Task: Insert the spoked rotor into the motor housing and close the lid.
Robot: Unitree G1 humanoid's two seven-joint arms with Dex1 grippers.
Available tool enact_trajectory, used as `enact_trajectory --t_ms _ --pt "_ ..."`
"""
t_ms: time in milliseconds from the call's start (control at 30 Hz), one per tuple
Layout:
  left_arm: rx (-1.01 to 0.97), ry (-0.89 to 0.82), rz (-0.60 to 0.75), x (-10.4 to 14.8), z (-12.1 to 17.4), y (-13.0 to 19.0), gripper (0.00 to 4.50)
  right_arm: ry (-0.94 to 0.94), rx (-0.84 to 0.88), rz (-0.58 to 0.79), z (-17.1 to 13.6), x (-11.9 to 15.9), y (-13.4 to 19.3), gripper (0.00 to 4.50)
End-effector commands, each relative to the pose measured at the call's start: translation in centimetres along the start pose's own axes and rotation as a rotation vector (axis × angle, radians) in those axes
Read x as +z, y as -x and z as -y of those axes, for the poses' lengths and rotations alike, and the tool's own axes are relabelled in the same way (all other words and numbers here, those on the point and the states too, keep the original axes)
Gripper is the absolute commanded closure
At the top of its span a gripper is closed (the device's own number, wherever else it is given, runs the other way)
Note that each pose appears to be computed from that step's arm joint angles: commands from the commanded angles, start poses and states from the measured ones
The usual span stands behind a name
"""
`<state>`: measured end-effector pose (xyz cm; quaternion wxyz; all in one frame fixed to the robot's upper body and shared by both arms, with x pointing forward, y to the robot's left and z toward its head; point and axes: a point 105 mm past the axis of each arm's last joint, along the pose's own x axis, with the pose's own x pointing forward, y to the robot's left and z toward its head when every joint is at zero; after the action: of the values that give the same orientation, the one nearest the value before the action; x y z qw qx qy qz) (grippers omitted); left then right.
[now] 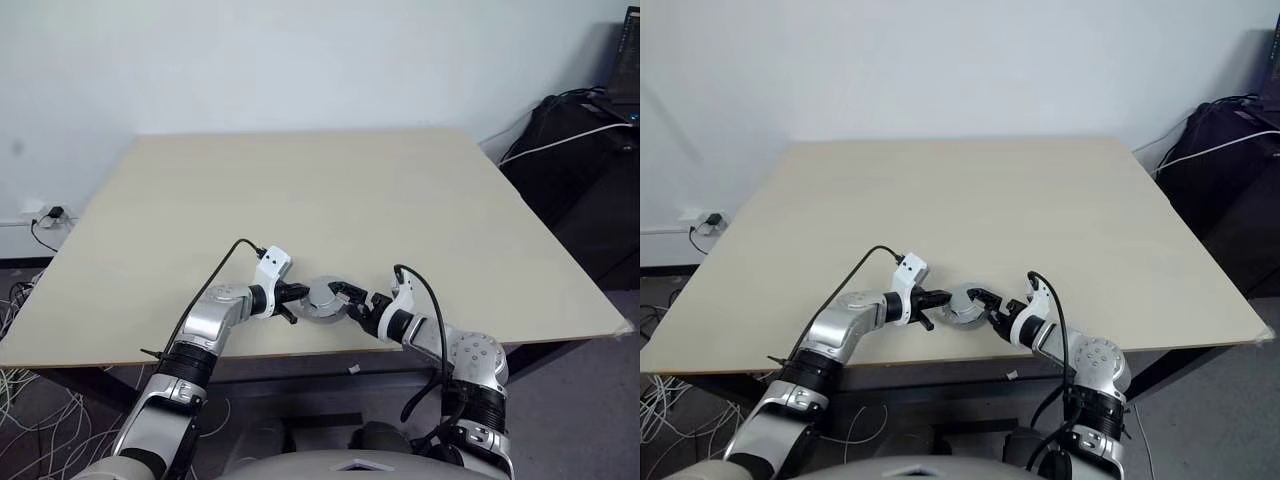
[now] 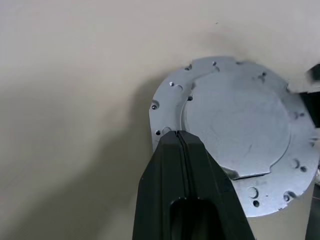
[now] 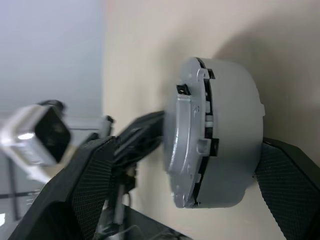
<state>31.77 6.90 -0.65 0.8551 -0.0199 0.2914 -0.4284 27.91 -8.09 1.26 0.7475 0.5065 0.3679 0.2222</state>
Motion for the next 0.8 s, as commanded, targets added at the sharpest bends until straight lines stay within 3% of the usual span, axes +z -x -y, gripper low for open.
enact_trajectory --t_ms 33,300,400,667,800 --pt "-0.079 0.003 -0.04 -0.9 2.0 -1.2 4.5 -0.026 0.25 -0.071 -5.2 -2.5 -2.0 0.03" --pt "-0.082 0.006 -0.038 -0.9 2.2 -1.2 4.5 0.006 0.168 -0.132 -4.0 -3.8 -2.0 0.03" --pt "-0.083 0.007 -0.037 -0.9 2.2 -1.2 4.5 0.012 0.143 -0.144 -3.6 -4.2 -2.1 0.61" --pt "-0.081 0.011 -0.038 -1.0 2.2 -1.3 4.5 0.006 0.137 -0.111 -3.5 -3.6 -2.1 3.02" --pt "-0.08 0.012 -0.037 -1.0 2.2 -1.3 4.5 0.009 0.135 -0.103 -3.5 -3.4 -2.1 3.17"
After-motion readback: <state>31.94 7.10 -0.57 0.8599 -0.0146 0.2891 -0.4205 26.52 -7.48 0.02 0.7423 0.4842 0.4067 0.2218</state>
